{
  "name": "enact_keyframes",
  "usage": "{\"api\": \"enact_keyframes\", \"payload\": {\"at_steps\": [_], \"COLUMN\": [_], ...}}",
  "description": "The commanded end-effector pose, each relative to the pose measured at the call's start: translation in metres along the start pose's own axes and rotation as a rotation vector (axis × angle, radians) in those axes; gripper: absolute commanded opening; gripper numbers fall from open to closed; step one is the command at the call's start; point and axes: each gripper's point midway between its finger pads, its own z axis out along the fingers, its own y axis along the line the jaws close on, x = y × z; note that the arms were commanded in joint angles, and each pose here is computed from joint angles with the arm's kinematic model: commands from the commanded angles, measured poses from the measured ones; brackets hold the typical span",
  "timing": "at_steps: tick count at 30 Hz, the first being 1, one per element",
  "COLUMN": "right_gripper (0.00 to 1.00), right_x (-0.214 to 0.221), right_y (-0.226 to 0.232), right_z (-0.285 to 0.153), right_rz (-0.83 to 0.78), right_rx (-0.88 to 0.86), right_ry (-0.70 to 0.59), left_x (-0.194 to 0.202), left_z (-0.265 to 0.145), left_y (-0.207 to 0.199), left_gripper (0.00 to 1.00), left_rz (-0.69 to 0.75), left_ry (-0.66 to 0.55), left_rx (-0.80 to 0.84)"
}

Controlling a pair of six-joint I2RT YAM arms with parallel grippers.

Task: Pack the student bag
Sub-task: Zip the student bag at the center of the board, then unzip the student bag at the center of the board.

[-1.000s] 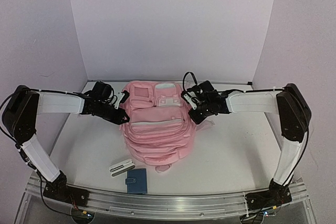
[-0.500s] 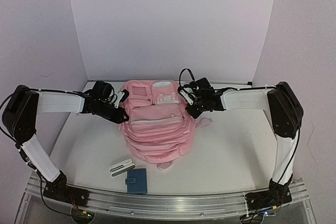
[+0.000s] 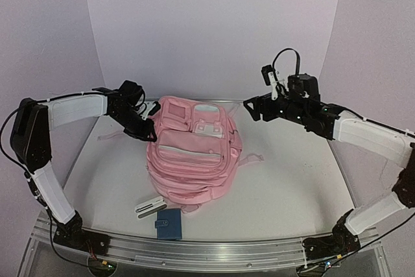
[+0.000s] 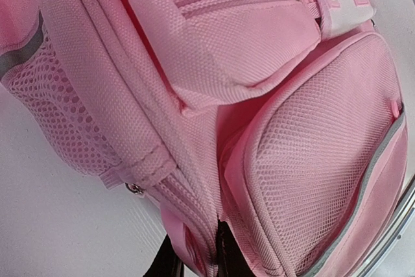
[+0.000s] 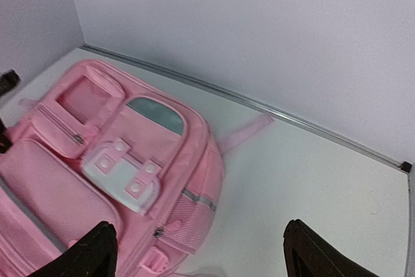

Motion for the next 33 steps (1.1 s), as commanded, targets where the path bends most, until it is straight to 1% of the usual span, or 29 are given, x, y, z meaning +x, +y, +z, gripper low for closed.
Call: {"api": "enact_keyframes", "payload": {"at_steps": [1,5,9,12,20,29,33], "right_gripper": [0.91,0.93,0.93,0.91,0.91,0.91,0.90], "right_x": [0.034,0.053,0.081,0.094,0.113,0.141,0.152], "right_y": [0.060,0.080,0.086,0.096,0.109,0.104,0.119], "right_z": [-0.013,-0.015,0.000,0.010,0.047,0.094,0.095], "right_rz": [0.221,0.344,0.401,0.425,0.427,0.407,0.387], "right_rx": [-0.343,-0.472,-0.502,-0.541,-0.554,-0.493,-0.535], "right_ry": [0.105,0.142,0.219,0.257,0.311,0.366,0.402], "left_x": [-0.007,-0.016,-0.028,-0.030,-0.023,-0.025,-0.027], "left_z": [-0.003,0.007,0.012,0.017,0.029,0.030,0.032], "left_y": [-0.006,0.008,0.005,0.005,0.008,0.006,0.009], "left_gripper": [0.00,0.00,0.00,0.00,0.00,0.00,0.00], "left_rz": [0.097,0.121,0.152,0.168,0.158,0.154,0.143], "left_ry": [0.044,-0.012,-0.052,-0.054,-0.053,-0.051,-0.046], "left_rx": [0.080,0.097,0.139,0.151,0.157,0.170,0.158]}}
